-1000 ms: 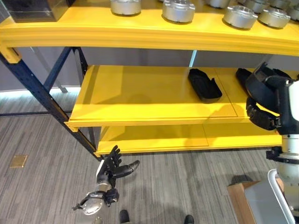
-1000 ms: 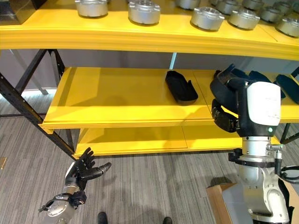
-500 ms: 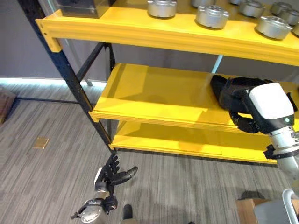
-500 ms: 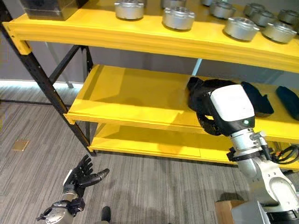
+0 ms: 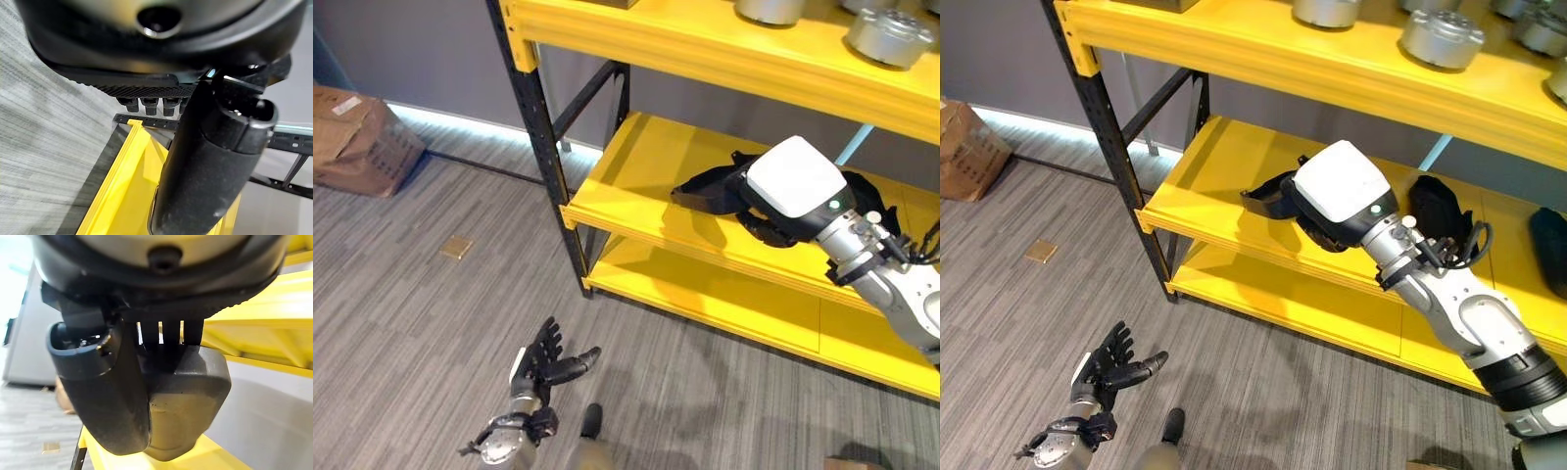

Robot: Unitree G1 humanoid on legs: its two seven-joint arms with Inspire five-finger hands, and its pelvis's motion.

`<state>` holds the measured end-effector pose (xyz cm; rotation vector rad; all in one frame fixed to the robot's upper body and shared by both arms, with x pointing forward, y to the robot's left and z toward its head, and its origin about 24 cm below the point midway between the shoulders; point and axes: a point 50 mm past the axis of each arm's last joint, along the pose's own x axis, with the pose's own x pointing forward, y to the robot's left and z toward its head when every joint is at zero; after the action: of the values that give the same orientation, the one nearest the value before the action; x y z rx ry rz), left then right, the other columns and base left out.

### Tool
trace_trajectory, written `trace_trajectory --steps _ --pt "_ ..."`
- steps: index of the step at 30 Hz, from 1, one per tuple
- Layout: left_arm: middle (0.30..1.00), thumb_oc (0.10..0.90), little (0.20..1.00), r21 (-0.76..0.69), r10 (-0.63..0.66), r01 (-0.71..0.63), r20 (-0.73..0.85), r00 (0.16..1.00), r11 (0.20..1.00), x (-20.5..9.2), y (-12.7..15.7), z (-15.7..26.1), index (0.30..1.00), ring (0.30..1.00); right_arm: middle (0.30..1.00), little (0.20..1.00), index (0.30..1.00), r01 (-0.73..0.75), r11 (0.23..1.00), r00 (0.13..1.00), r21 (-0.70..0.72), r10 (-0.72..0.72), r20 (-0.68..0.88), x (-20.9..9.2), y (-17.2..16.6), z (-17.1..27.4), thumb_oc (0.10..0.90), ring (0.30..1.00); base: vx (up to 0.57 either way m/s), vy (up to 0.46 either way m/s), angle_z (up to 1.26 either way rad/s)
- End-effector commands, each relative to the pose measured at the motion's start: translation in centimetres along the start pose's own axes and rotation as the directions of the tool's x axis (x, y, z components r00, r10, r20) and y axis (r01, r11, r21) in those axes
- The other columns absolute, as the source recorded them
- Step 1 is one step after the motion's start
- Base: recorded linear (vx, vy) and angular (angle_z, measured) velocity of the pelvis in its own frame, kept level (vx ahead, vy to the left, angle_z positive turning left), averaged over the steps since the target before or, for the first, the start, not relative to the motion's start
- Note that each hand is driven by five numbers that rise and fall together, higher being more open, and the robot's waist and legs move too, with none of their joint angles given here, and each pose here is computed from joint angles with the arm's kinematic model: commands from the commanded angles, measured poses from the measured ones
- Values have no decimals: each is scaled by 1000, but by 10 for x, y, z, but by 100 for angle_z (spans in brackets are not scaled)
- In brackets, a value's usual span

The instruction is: Move parts from the plastic box to the shelf.

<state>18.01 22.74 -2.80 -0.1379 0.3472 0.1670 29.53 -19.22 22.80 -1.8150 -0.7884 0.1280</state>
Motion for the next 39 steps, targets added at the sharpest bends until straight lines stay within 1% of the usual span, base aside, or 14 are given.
trace_trajectory --steps 1,8,12,14,16,19,22,24,25,26,30,34,39 --pt "1000 900 1000 25 -65 60 280 958 998 9 -10 58 1000 1000 300 300 300 268 943 959 -195 -280 -36 20 -77 -28 400 300 19 0 6" --pt "1000 900 1000 23 -60 56 289 955 998 10 -8 60 1000 1000 300 300 300 218 964 969 -152 -233 -87 29 -64 -34 400 300 13 7 9" --pt "1000 900 1000 17 -60 57 292 955 998 12 -10 62 1000 1000 300 300 300 188 982 961 -5 -185 -206 35 -39 -43 400 300 -3 15 2" --pt "1000 900 1000 21 -62 58 292 954 998 13 -11 63 1000 1000 300 300 300 185 983 956 11 -178 -232 37 -35 -45 400 300 2 18 0" --pt "1000 900 1000 13 -64 62 294 954 998 14 -13 63 1000 1000 300 300 300 190 980 950 62 -167 -262 43 -25 -43 400 300 -6 57 2" --pt "1000 900 1000 12 -65 65 299 952 998 15 -14 65 1000 1000 300 300 300 193 976 948 96 -161 -275 46 -20 -40 400 300 -4 44 0" --pt "1000 900 1000 15 -70 68 301 951 998 16 -16 67 1000 1000 300 300 300 195 964 946 179 -136 -295 50 -6 -33 400 300 11 80 0" --pt "1000 900 1000 16 -70 68 301 951 998 16 -16 67 1000 1000 300 300 300 195 964 946 179 -136 -296 50 -6 -33 400 300 3 71 1" --pt "1000 900 1000 34 -85 79 307 948 996 18 -18 69 1000 1000 300 300 300 200 944 945 261 -115 -306 48 3 -26 400 300 6 132 3" --pt "1000 900 1000 42 -94 85 312 945 996 18 -19 71 1000 1000 300 300 300 212 926 943 311 -110 -316 46 8 -23 400 300 -6 185 7" --pt "1000 900 1000 69 -115 98 318 941 993 21 -22 75 1000 1000 300 300 300 238 866 932 440 -77 -353 40 22 -16 400 300 2 193 16" --pt "1000 900 1000 90 -119 93 339 933 992 23 -22 82 1000 1000 300 300 300 291 807 927 514 -104 -361 51 21 -6 400 300 -16 98 3" --pt "1000 900 1000 46 -80 68 347 934 997 24 -19 83 1000 1000 300 300 300 333 740 927 584 -143 -348 64 16 6 400 300 76 -207 -36"
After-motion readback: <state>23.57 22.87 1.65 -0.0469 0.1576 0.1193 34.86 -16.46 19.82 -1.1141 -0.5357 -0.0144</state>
